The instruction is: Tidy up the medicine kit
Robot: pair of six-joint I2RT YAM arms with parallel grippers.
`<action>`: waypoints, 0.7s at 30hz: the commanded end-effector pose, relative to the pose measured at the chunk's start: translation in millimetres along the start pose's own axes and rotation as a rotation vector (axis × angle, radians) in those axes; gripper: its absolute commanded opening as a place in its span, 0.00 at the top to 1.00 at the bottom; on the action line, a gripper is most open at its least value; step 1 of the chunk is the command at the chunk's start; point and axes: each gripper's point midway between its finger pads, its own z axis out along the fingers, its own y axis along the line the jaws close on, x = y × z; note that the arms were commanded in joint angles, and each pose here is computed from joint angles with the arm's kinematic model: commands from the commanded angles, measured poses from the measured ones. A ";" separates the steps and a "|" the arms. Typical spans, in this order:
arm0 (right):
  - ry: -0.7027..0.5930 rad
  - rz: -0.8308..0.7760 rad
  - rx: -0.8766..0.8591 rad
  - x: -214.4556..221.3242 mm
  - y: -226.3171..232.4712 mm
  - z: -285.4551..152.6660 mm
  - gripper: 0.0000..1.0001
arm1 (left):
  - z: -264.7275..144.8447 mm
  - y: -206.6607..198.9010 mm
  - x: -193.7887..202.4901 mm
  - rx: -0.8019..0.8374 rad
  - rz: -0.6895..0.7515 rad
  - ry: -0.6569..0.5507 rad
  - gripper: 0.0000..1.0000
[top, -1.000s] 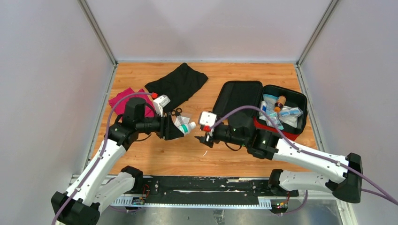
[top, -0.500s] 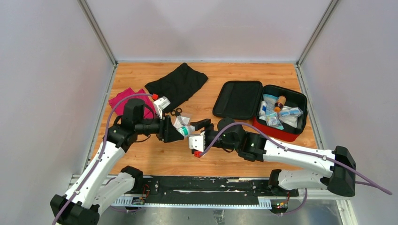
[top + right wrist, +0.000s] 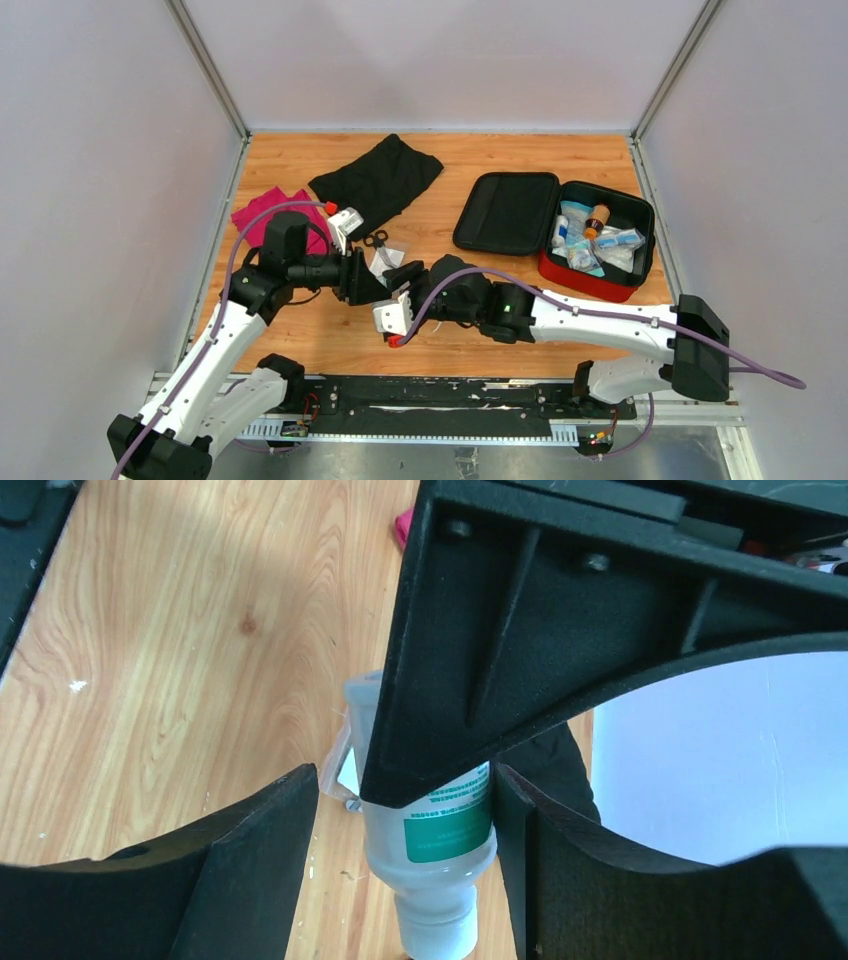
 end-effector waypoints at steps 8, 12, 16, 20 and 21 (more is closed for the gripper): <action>0.100 -0.069 0.043 14.7 -6.9 3.8 0.55 | 0.0 -7.7 5.5 0.045 -0.009 0.014 0.79; 0.147 -0.051 0.086 20.7 -15.5 -2.1 0.76 | -2.3 -11.4 0.3 0.047 0.006 0.000 0.58; 0.169 0.005 0.152 22.4 -26.2 -15.3 0.81 | -9.0 -16.6 -15.6 0.019 0.045 -0.051 0.26; 0.221 0.117 0.259 38.7 -38.7 -38.1 0.84 | -24.6 -9.4 -43.0 -0.129 0.079 -0.173 0.01; 0.245 0.161 0.300 47.1 -44.4 -46.2 0.85 | -29.2 -6.4 -48.4 -0.169 0.084 -0.204 0.00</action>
